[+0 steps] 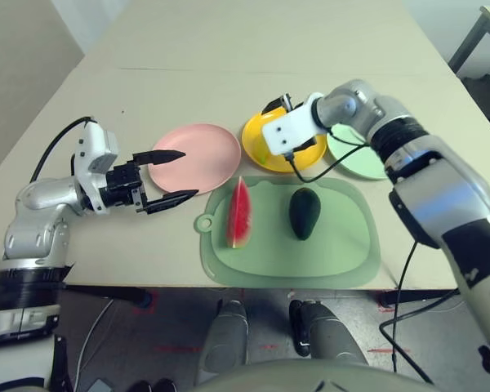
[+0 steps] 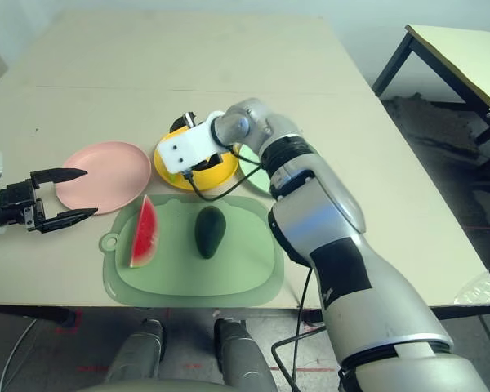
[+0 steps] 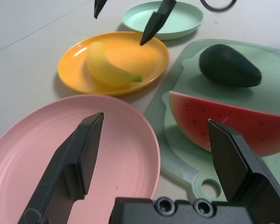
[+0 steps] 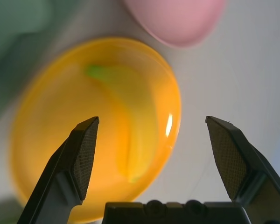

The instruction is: Place the fruits into color-matched plates.

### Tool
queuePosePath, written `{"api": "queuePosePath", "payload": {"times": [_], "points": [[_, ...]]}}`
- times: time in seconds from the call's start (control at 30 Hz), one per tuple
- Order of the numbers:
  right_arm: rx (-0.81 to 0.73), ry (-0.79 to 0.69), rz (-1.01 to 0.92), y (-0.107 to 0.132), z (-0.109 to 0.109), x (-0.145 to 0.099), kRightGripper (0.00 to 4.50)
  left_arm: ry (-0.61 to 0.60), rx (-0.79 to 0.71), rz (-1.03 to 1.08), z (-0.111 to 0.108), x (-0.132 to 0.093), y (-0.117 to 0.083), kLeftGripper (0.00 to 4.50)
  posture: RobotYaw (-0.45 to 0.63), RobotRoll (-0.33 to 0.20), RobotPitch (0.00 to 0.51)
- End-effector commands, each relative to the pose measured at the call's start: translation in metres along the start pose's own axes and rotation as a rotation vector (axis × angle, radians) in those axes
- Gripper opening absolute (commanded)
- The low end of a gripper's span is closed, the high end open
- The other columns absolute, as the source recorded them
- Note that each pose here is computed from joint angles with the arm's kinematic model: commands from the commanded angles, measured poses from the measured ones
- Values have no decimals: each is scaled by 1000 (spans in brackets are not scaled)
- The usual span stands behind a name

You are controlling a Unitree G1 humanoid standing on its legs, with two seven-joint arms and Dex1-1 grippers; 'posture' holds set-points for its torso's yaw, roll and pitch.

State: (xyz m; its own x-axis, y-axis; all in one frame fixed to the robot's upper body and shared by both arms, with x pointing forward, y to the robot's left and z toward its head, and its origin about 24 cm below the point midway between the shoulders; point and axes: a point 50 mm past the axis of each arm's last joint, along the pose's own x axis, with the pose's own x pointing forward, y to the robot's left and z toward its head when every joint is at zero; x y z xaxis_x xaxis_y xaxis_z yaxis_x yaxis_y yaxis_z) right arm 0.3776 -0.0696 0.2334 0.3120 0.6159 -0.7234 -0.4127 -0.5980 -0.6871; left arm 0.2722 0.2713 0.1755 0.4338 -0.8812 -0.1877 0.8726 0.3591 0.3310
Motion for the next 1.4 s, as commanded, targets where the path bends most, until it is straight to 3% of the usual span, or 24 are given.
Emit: {"api": "queuePosePath", "payload": {"times": [0.03,0.17,0.37,0.53,0.73,1.4], "points": [[-119,-64,164,11,4,-26,4489,9,41,-125,2,2,-3,4500,55,0,143],[-169,-101,321,46,9,-45,4489,57,107,-274,8,2,-4,4500,47,0,142],[-177,-235,374,79,45,-48,4489,95,158,-388,16,5,-7,4500,24,0,146],[-155,-319,269,75,60,-32,4489,89,158,-395,16,7,-4,4500,18,0,150],[-155,-290,194,65,55,-18,4489,123,162,-400,11,4,-7,4500,37,0,154],[-90,-208,243,69,38,23,4489,136,153,-364,10,-4,-14,4500,91,0,159]]}}
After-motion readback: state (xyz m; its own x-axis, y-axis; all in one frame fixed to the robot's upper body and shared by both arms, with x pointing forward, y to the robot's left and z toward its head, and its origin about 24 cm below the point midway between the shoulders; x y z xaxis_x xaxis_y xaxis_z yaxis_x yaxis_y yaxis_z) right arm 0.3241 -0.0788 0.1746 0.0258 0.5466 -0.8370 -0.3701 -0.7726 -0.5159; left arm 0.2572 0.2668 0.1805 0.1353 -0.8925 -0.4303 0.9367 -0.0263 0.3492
